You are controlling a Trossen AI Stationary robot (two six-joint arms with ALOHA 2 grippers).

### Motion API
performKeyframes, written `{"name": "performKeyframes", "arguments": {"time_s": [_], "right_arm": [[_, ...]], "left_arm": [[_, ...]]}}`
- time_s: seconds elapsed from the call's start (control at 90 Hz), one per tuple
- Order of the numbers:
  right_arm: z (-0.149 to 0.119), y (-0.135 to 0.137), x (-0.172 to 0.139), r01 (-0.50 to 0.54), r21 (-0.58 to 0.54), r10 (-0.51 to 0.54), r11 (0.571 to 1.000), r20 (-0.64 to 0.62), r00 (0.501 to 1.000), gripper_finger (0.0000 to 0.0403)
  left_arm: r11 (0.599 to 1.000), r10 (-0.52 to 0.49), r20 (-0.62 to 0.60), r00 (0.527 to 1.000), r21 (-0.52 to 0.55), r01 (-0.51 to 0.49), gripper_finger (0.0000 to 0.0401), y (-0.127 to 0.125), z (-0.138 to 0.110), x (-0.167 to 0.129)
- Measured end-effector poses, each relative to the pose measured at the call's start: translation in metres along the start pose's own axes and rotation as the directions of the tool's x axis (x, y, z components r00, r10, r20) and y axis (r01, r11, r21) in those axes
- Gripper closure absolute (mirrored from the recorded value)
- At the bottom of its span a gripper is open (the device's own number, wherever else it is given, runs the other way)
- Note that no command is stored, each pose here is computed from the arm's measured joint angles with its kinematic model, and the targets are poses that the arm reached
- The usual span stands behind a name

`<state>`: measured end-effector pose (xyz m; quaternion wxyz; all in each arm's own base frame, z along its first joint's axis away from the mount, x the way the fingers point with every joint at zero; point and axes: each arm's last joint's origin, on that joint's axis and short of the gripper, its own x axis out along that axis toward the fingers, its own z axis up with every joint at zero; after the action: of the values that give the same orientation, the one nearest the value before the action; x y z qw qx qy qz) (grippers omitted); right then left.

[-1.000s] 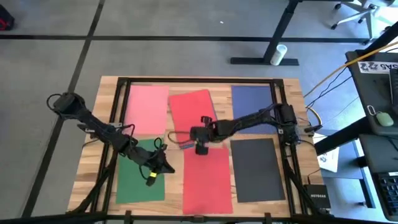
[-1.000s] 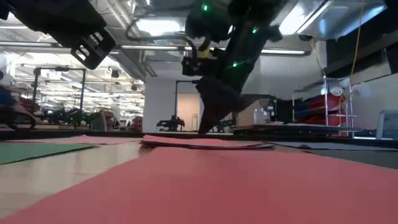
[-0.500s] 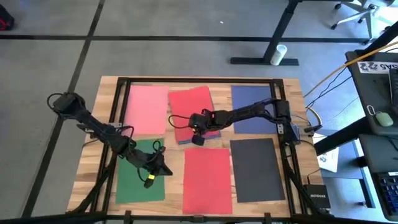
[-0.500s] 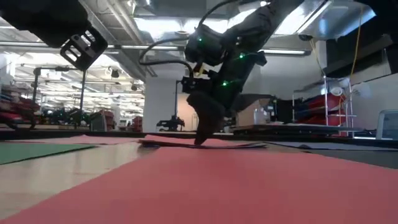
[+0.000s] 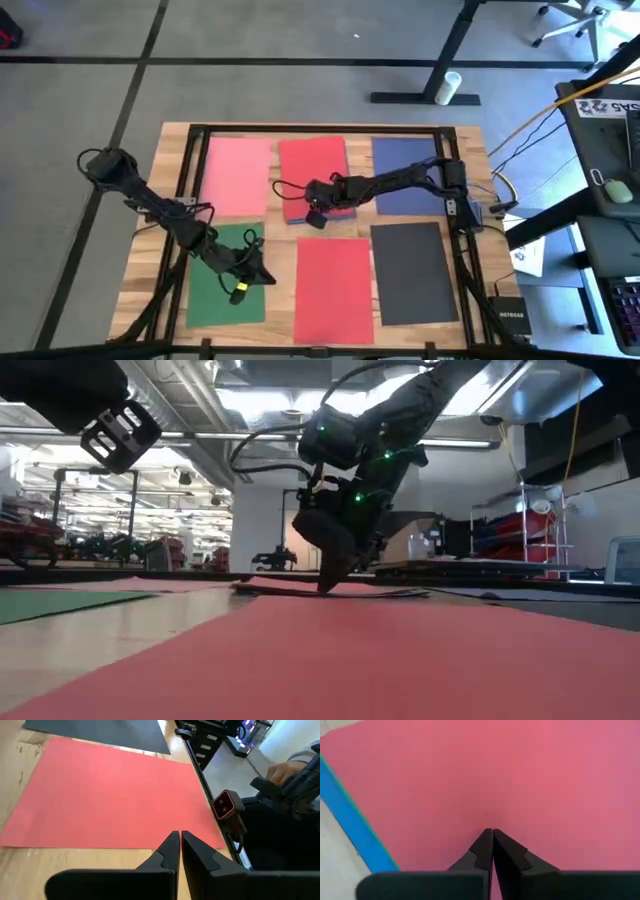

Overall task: Organize paper
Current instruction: Adjust the stacked colored papers on the table

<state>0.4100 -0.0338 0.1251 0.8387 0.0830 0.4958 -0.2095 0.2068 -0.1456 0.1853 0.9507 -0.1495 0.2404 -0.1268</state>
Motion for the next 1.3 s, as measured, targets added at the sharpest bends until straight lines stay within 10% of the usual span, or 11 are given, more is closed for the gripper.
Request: {"name": "performKeyframes", "arguments": {"time_s": [0.578,1.3], "right_arm": [[-0.003,-0.060,0.009,0.049,0.087,-0.040,0.995,-0.109,0.993,0.0403],[0.008,-0.047,-0.034,0.007,0.105,-0.005,0.994,-0.013,1.000,0.0403]], "left_arm": [[1.000,0.020,-0.005,1.000,-0.013,-0.021,0.0401,-0.007,-0.007,-0.003],[0.999,0.028,-0.002,1.000,-0.032,-0.028,0.0401,-0.006,-0.007,-0.003]]}}
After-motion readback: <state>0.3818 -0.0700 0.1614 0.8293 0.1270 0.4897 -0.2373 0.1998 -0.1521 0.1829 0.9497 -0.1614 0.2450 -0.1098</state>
